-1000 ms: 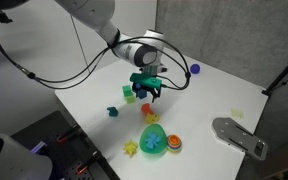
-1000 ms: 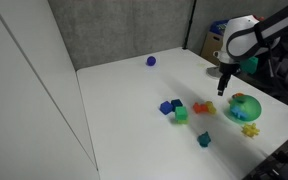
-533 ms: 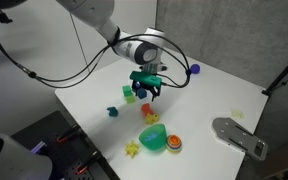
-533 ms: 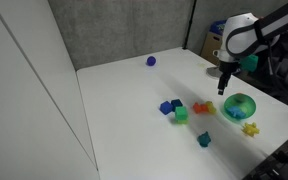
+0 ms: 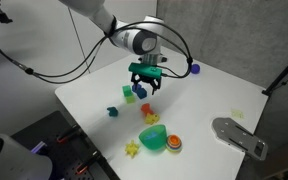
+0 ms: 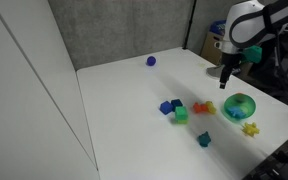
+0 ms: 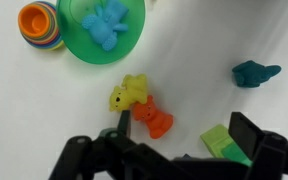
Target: Remove the yellow and blue toys from the bowl and place them on the table
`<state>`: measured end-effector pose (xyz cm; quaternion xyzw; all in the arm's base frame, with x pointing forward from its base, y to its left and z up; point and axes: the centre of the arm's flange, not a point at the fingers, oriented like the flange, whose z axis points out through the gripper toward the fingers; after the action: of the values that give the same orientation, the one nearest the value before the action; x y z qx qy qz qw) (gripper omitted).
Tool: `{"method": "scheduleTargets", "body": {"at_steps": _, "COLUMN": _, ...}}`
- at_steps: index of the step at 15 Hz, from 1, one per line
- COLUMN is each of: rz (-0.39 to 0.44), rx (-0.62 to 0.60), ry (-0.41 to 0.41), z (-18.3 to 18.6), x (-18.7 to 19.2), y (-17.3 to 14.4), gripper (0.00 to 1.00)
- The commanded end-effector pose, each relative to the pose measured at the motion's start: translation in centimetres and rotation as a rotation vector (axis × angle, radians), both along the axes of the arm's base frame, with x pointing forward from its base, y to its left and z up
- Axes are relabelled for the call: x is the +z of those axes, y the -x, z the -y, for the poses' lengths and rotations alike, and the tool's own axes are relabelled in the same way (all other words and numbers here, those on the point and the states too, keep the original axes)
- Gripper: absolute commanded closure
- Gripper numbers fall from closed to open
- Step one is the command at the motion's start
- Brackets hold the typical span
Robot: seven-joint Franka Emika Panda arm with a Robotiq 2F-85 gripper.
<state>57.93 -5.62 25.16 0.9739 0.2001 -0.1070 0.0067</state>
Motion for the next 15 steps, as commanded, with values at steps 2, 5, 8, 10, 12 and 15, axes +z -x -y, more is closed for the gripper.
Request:
{"method": "scheduleTargets", "body": {"at_steps": 2, "rz": 0.038, "rx": -0.043, "ry": 0.031, "z": 1.5, "x": 3.8, "y": 1.0, "gripper": 0.0}}
{"method": "scheduleTargets", "body": {"at_steps": 5, "rz": 0.08, "rx": -0.09, "ry": 0.067, "z": 3.2, "x": 5.0, "y": 2.2, "gripper": 0.0}}
{"method": "scheduleTargets", "body": {"at_steps": 8, "rz": 0.107, "rx": -0.141, "ry": 0.081, "z": 4.7, "x": 6.6, "y": 3.5, "gripper": 0.0}}
{"method": "scheduleTargets", "body": {"at_steps": 10, "rz": 0.119, "rx": -0.178, "ry": 0.071, "z": 5.3, "x": 7.8, "y": 4.5, "gripper": 0.0}}
{"method": "scheduleTargets", "body": {"at_steps": 12, "rz": 0.127, "rx": -0.217, "ry": 0.073, "z": 5.9, "x": 8.6, "y": 5.7, "gripper": 0.0}}
{"method": "scheduleTargets", "body": {"at_steps": 15, "rz": 0.13, "rx": -0.296, "ry": 0.08, "z": 7.7, "x": 8.5, "y": 7.6, "gripper": 0.0}}
